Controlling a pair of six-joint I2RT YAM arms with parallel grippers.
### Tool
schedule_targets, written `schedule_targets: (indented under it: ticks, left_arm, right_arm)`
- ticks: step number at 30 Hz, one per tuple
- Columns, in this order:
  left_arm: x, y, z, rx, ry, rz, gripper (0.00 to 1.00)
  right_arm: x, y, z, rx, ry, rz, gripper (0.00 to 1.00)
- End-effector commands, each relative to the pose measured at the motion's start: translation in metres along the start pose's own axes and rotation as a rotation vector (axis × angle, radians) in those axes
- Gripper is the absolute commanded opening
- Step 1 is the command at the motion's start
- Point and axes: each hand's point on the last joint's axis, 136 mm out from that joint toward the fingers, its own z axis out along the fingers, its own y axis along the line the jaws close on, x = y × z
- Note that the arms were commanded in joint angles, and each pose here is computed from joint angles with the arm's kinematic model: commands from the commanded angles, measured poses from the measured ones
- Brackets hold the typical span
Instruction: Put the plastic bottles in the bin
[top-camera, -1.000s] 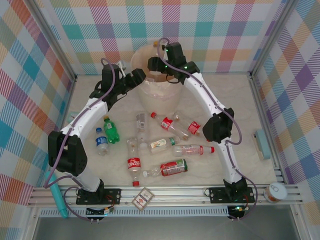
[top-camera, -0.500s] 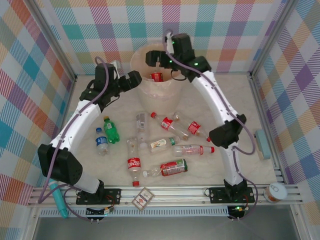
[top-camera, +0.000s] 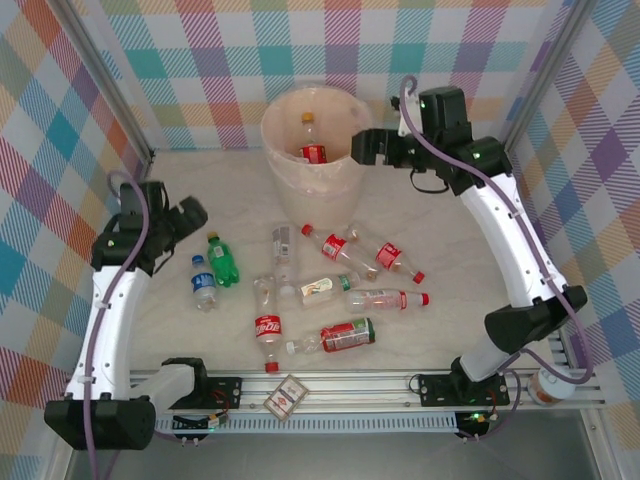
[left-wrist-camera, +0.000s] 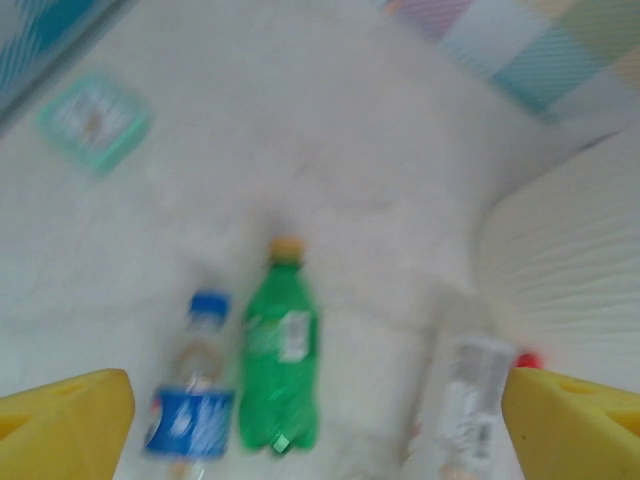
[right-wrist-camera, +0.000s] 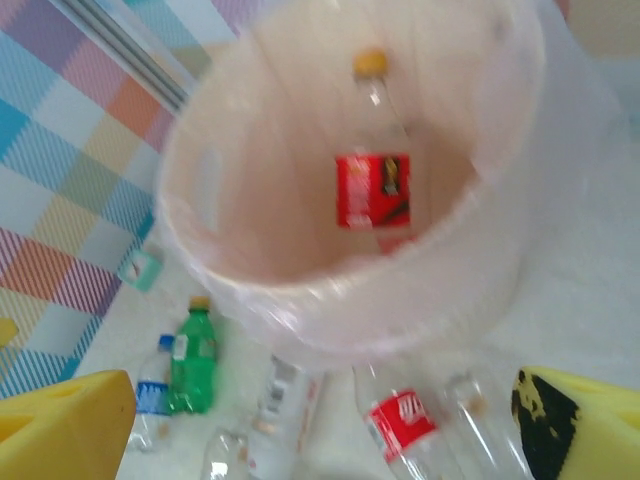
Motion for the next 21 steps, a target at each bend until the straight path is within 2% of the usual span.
schedule_targets:
  ticks: [1, 7, 11, 16, 21]
  left_arm:
    - [0.050, 0.031, 0.021, -0.073, 0.169, -0.122, 0.91]
    - [0.085, 0.049, 0.058, -0.119, 0.275, -0.209, 0.86]
    - [0.103, 0.057, 0.078, -0.132, 0.334, -0.258, 0.83]
    - [0.118, 0.068, 0.099, -0.172, 0.358, -0.268, 0.82]
    - [0.131, 0.080, 0.109, -0.211, 0.358, -0.280, 0.79]
  right_arm:
    - [0.018, -0.008, -0.015, -0.039, 0.022, 0.040, 0.96]
    - [0.069, -0.047, -0.018, -0.019, 0.049, 0.165, 0.96]
    - [0.093, -0.057, -0.016, -0.011, 0.079, 0.206, 0.95]
    - [0.102, -0.066, -0.025, 0.004, 0.050, 0.235, 0.97]
    - [0.105, -0.067, -0.031, -0.069, 0.028, 0.305, 0.97]
